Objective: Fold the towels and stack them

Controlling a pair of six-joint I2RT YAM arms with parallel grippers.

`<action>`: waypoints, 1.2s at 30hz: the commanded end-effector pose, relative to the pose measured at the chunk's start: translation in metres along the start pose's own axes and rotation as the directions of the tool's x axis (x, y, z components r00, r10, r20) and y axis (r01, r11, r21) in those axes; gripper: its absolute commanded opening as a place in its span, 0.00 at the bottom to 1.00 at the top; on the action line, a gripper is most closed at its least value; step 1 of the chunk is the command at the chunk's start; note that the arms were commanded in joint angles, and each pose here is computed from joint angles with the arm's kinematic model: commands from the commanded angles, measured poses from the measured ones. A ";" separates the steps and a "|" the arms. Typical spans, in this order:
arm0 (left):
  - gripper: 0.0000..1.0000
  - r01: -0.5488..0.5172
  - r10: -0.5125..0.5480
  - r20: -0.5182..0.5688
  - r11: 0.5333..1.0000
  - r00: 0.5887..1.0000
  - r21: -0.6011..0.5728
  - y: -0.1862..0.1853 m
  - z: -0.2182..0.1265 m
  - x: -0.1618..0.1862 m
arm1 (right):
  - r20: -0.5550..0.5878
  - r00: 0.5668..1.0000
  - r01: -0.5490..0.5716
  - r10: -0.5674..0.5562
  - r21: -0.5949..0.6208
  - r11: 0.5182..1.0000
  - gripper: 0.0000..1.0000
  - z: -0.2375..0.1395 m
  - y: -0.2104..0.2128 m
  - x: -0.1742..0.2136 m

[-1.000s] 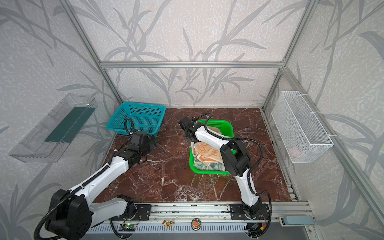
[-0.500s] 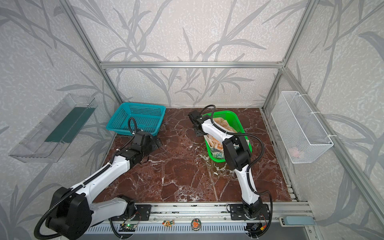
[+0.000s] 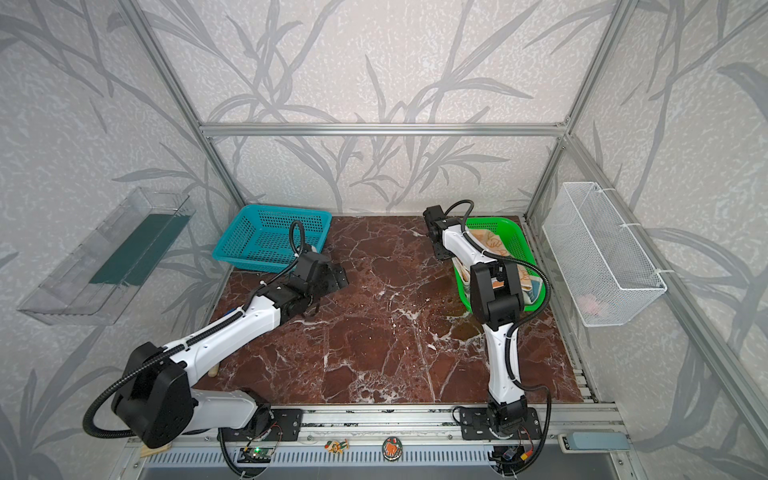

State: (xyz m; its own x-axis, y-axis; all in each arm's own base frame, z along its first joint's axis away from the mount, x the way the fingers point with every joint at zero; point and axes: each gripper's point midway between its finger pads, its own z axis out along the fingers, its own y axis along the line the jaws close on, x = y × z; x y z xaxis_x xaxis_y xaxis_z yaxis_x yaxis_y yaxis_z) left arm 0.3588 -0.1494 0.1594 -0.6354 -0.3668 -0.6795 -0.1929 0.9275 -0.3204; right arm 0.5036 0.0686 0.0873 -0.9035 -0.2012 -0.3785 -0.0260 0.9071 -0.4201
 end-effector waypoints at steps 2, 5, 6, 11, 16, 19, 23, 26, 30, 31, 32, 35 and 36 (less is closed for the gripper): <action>0.99 -0.069 0.071 0.041 0.997 0.997 -0.033 -0.013 0.000 -0.006 | -0.014 0.999 0.048 -0.048 0.028 0.998 0.00 0.003 0.000 0.007; 0.99 -0.104 0.105 0.040 0.994 0.994 -0.039 -0.020 0.000 -0.003 | -0.013 0.999 0.036 -0.036 0.012 0.999 0.03 0.004 -0.002 0.008; 0.99 -0.114 0.115 0.041 0.993 0.992 -0.042 -0.022 -0.001 -0.002 | -0.006 1.000 0.030 -0.030 0.006 1.000 0.07 0.002 -0.002 0.006; 0.99 -0.155 0.159 0.064 0.986 0.985 -0.062 -0.027 -0.007 -0.007 | 0.016 1.000 0.014 -0.013 -0.025 1.000 0.31 -0.007 -0.002 0.002; 0.99 -0.211 0.219 0.095 0.974 0.971 -0.087 -0.034 -0.015 -0.014 | 0.050 0.999 -0.004 0.007 -0.057 0.998 0.56 -0.029 -0.008 -0.005; 0.99 -0.251 0.262 0.116 0.963 0.958 -0.101 -0.041 -0.021 -0.019 | 0.091 0.995 -0.037 0.045 -0.093 0.995 0.73 -0.051 -0.014 -0.009; 0.99 -0.308 0.321 0.138 0.945 0.937 -0.107 -0.051 -0.019 -0.022 | 0.137 0.985 -0.088 0.108 -0.148 0.985 0.99 -0.084 -0.024 -0.008; 0.99 -0.344 0.361 0.165 0.931 0.918 -0.120 -0.061 -0.015 -0.025 | 0.167 0.971 -0.140 0.172 -0.186 0.973 0.99 -0.104 -0.031 0.001; 0.99 -0.400 0.415 0.215 0.910 0.884 -0.111 -0.085 -0.020 -0.031 | 0.201 0.941 -0.232 0.272 -0.202 0.952 0.99 -0.114 -0.048 0.022; 0.99 -0.409 0.423 0.229 0.906 0.877 -0.107 -0.091 -0.022 -0.033 | 0.205 0.931 -0.262 0.301 -0.197 0.945 0.99 -0.112 -0.054 0.029; 0.99 -0.417 0.429 0.241 0.903 0.871 -0.099 -0.098 -0.024 -0.033 | 0.204 0.921 -0.294 0.331 -0.190 0.937 0.99 -0.110 -0.061 0.037; 0.99 -0.424 0.420 0.266 0.905 0.868 -0.046 -0.115 -0.024 -0.032 | 0.188 0.905 -0.352 0.382 -0.176 0.919 0.99 -0.100 -0.071 0.055; 0.99 -0.429 0.418 0.270 0.903 0.868 -0.019 -0.121 -0.025 -0.031 | 0.181 0.903 -0.360 0.389 -0.173 0.917 0.99 -0.097 -0.072 0.059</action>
State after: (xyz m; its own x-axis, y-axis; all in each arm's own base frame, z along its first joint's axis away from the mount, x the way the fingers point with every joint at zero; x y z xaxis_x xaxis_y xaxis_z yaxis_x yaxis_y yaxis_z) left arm 0.3749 -0.2343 0.2118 -0.4968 0.0585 -0.8659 0.0553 0.9978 0.0356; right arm 0.4096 0.0367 0.1765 -0.7836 0.0258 -0.6208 0.1533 0.9763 -0.1530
